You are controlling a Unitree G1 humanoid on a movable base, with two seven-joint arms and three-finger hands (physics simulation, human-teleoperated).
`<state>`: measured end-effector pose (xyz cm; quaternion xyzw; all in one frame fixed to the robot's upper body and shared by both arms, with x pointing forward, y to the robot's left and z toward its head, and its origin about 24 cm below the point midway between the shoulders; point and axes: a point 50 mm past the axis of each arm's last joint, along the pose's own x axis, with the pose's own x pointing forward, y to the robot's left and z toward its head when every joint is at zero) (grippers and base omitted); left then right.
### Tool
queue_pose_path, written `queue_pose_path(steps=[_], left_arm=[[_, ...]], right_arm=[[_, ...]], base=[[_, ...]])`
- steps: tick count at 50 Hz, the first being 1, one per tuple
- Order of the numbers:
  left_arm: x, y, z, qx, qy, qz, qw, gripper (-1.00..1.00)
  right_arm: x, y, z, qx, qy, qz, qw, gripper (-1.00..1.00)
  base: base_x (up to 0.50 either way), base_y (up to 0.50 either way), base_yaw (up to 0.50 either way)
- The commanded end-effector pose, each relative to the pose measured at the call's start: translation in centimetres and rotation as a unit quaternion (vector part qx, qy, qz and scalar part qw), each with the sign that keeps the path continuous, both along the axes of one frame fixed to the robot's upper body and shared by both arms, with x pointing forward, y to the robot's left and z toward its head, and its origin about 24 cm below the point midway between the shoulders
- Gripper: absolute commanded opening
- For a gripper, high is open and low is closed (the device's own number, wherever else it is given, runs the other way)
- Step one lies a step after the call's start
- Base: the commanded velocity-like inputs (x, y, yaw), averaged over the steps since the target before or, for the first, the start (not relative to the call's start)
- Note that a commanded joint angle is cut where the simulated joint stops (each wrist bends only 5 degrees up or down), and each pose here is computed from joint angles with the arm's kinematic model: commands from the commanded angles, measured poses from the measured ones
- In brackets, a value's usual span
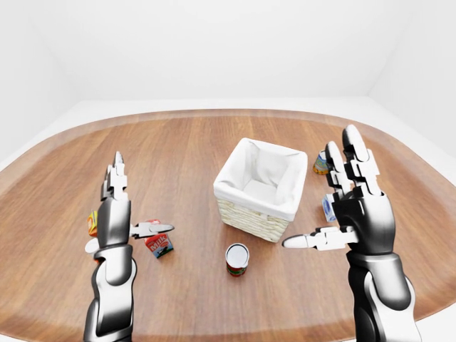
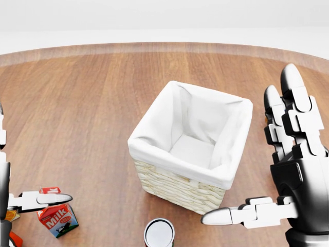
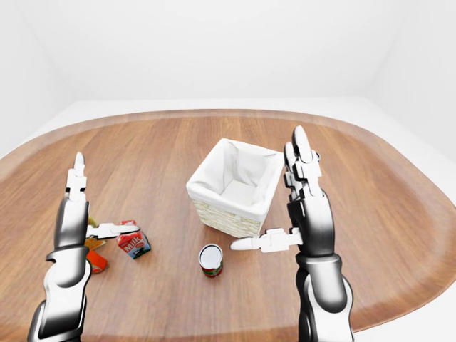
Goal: Pick the milk and place it in the basket.
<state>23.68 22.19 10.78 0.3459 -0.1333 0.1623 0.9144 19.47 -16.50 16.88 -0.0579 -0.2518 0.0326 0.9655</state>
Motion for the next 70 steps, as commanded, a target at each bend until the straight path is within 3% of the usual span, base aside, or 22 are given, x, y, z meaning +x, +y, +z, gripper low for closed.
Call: queue_pose_path(steps=[1, 12, 34, 52, 59, 70], left_arm=[[-0.4, 1.3, -1.0, 0.032, 0.048, 0.009, 0.998, 1.0], [-0.9, 1.7, -2.1, 0.055, 0.069, 0.037, 0.995, 1.0], [-0.6, 0.3, -5.0, 0.047, 0.113, 0.024, 0.992, 1.0], [0.3, 0.4, -6.5, 0.053, 0.135, 0.028, 0.989, 1.0], [1.1, 1.0, -7.8, 0.073, 0.149, 0.053, 0.985, 1.0], [1.8, 1.4, -8.8, 0.08, 0.165, 0.061, 0.981, 1.0]], right_arm=[[0.1, -0.1, 0.0, 0.0, -0.001, -0.005, 1.0, 1.0], [0.1, -0.2, 0.0, 0.0, 0.0, -0.006, 1.0, 1.0], [0.2, -0.1, -0.1, 0.0, 0.002, -0.007, 1.0, 1.0], [0.0, -0.2, 0.1, 0.001, -0.004, -0.007, 1.0, 1.0], [-0.1, -0.2, 0.3, 0.001, -0.008, -0.006, 1.0, 1.0], [-0.1, -0.1, 0.3, 0.001, -0.007, -0.006, 1.0, 1.0]], base=[[0.0, 0.0, 0.0], [0.0, 0.0, 0.0], [0.0, 0.0, 0.0], [0.0, 0.0, 0.0], [0.0, 0.0, 0.0], [0.0, 0.0, 0.0]])
